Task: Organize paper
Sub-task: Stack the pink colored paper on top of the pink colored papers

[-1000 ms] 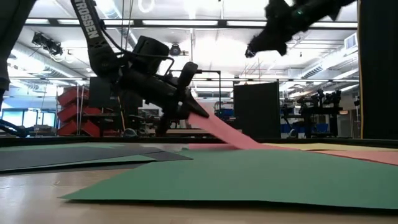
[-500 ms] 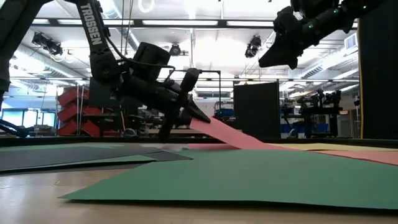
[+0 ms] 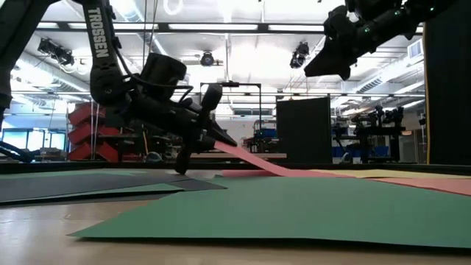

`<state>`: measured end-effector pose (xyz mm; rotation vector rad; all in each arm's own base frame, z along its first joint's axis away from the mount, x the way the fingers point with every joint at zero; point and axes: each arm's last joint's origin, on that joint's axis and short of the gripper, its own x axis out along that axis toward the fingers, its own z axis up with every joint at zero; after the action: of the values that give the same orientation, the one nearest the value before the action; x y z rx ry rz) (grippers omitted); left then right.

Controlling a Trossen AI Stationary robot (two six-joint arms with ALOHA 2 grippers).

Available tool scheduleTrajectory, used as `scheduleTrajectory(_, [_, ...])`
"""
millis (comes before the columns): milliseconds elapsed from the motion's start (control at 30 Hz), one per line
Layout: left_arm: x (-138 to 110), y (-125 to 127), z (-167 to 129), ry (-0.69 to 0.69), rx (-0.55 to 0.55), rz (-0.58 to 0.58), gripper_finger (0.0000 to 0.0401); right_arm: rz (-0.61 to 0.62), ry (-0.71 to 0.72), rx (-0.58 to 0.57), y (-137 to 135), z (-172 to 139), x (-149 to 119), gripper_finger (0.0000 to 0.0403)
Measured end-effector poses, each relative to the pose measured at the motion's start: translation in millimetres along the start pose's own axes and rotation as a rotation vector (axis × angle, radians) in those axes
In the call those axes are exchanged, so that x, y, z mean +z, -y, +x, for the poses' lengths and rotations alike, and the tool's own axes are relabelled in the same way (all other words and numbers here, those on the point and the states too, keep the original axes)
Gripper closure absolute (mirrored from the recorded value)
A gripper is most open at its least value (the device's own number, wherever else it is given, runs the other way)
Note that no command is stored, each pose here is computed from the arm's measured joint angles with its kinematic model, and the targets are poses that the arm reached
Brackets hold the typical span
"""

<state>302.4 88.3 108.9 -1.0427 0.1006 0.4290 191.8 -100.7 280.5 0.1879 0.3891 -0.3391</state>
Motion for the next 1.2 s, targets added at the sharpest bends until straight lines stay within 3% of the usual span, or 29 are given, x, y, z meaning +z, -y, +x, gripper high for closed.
scheduleTrajectory(300, [0.6,-5.1,2.5,0.012,-0.005,-0.006,0.0401,-0.022,-0.025,-0.076,2.3,-0.1,-2.6,0.0325])
scheduleTrajectory(533, [-3.4,-12.6,9.1,0.018,-0.087,-0.048,0.0401,-0.022,-0.028,-0.076,2.3,0.0,-2.9,0.0325])
scheduleTrajectory(800, [-1.7,-8.0,16.5,-0.012,-0.098,-0.062,0.0401,-0.019,-0.037,-0.082,2.5,-0.1,-3.8,0.0327])
scheduleTrajectory(967, [-0.9,-8.5,17.7,-0.019,-0.091,-0.073,0.0401,-0.001,-0.167,-0.085,4.6,8.5,-16.9,0.0327])
scheduleTrajectory(1200, [0.3,-7.2,17.1,-0.018,-0.094,-0.086,0.0401,0.002,-0.378,-0.086,14.2,55.7,-47.0,0.0327])
